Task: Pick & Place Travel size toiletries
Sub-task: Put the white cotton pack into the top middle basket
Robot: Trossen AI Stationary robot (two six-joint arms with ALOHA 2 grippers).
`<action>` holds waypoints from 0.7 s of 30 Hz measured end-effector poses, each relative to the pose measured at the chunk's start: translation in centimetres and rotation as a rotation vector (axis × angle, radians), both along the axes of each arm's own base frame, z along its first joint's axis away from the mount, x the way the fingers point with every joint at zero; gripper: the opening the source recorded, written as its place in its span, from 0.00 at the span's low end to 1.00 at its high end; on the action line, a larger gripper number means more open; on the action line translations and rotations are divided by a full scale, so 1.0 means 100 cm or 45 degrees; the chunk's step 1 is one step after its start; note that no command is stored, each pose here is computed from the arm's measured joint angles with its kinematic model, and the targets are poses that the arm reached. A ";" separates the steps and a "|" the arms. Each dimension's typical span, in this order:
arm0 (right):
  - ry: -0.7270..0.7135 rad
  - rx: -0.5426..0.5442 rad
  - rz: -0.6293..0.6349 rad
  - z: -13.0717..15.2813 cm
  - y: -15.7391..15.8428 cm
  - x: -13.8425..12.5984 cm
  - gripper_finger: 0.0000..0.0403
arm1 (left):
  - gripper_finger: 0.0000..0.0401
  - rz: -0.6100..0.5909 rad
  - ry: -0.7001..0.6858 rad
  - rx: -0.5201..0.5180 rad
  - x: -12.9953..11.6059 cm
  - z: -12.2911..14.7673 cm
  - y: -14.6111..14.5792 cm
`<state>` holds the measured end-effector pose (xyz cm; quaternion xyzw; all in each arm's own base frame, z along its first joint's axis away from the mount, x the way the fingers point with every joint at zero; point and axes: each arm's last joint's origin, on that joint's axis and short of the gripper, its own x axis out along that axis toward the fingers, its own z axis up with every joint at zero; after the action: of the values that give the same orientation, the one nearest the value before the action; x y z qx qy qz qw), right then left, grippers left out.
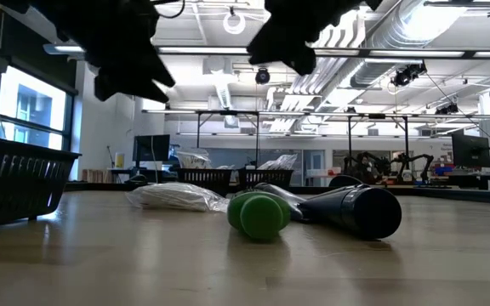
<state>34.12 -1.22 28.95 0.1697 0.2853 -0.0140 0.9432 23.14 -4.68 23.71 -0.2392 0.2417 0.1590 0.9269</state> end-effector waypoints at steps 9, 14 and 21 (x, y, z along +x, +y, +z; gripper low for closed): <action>0.077 0.005 0.021 -0.019 0.004 0.010 0.23 | 0.42 -0.013 0.134 -0.013 -0.007 -0.009 -0.003; 0.113 0.007 0.019 -0.025 0.004 0.012 0.23 | 0.43 -0.167 0.207 0.112 -0.008 -0.011 -0.003; 0.192 0.051 0.016 -0.032 0.004 0.010 0.23 | 0.43 -0.242 0.300 0.169 -0.012 -0.016 -0.003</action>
<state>35.09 -0.84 25.76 0.1852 0.3569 -0.0153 0.9154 21.90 -5.00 22.15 -0.1333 0.3592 0.1132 0.9167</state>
